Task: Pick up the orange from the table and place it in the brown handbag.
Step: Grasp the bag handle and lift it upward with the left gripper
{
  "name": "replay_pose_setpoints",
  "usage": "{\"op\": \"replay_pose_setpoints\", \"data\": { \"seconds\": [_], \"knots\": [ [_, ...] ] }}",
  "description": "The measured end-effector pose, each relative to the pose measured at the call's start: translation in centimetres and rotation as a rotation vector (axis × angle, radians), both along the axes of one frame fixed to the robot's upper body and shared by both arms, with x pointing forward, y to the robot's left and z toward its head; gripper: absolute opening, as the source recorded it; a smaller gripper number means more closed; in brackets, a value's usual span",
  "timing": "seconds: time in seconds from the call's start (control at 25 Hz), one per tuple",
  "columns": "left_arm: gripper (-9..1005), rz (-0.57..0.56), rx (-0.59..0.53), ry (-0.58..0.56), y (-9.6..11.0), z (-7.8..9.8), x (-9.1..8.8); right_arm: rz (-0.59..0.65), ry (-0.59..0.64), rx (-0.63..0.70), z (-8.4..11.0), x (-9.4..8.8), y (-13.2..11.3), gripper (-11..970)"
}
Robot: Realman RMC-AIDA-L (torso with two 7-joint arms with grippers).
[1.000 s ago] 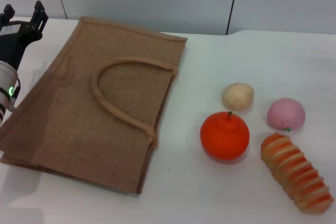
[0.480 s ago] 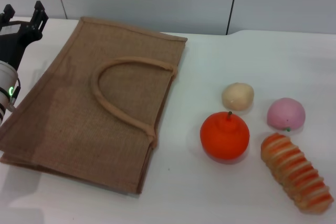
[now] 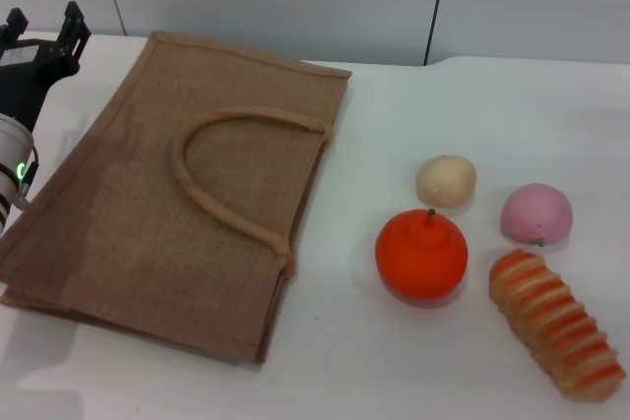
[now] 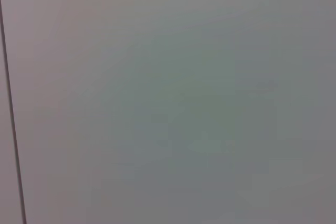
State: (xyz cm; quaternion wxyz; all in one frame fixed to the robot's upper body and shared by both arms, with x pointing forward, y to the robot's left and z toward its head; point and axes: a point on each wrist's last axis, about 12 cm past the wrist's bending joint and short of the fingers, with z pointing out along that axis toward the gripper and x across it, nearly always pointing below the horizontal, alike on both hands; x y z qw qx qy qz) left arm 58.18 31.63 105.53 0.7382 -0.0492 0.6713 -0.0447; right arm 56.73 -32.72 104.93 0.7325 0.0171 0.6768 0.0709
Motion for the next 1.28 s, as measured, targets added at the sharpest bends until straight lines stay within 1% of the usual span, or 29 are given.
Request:
{"op": "replay_pose_setpoints", "data": {
  "seconds": [0.16,0.32,0.48,0.68,0.84,1.08,1.28],
  "knots": [
    [734,-0.017,0.01,0.011,-0.2,-0.1,0.0,0.002,0.001,-0.004,0.0,0.0,0.0,885],
    [733,-0.082,0.02,0.037,-1.0,-0.3,0.2,0.004,0.002,-0.007,0.0,0.0,0.0,884],
    [731,-0.156,-0.041,0.109,-1.6,-0.7,0.6,0.001,0.007,-0.011,-0.1,-0.2,-0.2,884],
    [729,-0.272,-0.121,0.183,-2.0,-0.7,1.2,-0.002,0.01,-0.014,-0.2,-0.3,-0.4,884],
    [727,-0.364,-0.219,0.25,-1.7,0.1,1.9,-0.001,0.011,-0.015,-0.2,-0.3,-0.4,883],
    [724,-0.44,-0.302,0.318,-0.4,1.7,2.3,-0.004,0.013,-0.014,-0.2,-0.3,-0.5,883],
    [725,-0.477,-0.359,0.451,0.5,3.3,3.0,-0.006,0.014,-0.013,-0.2,-0.3,-0.5,882]
  ]
}}
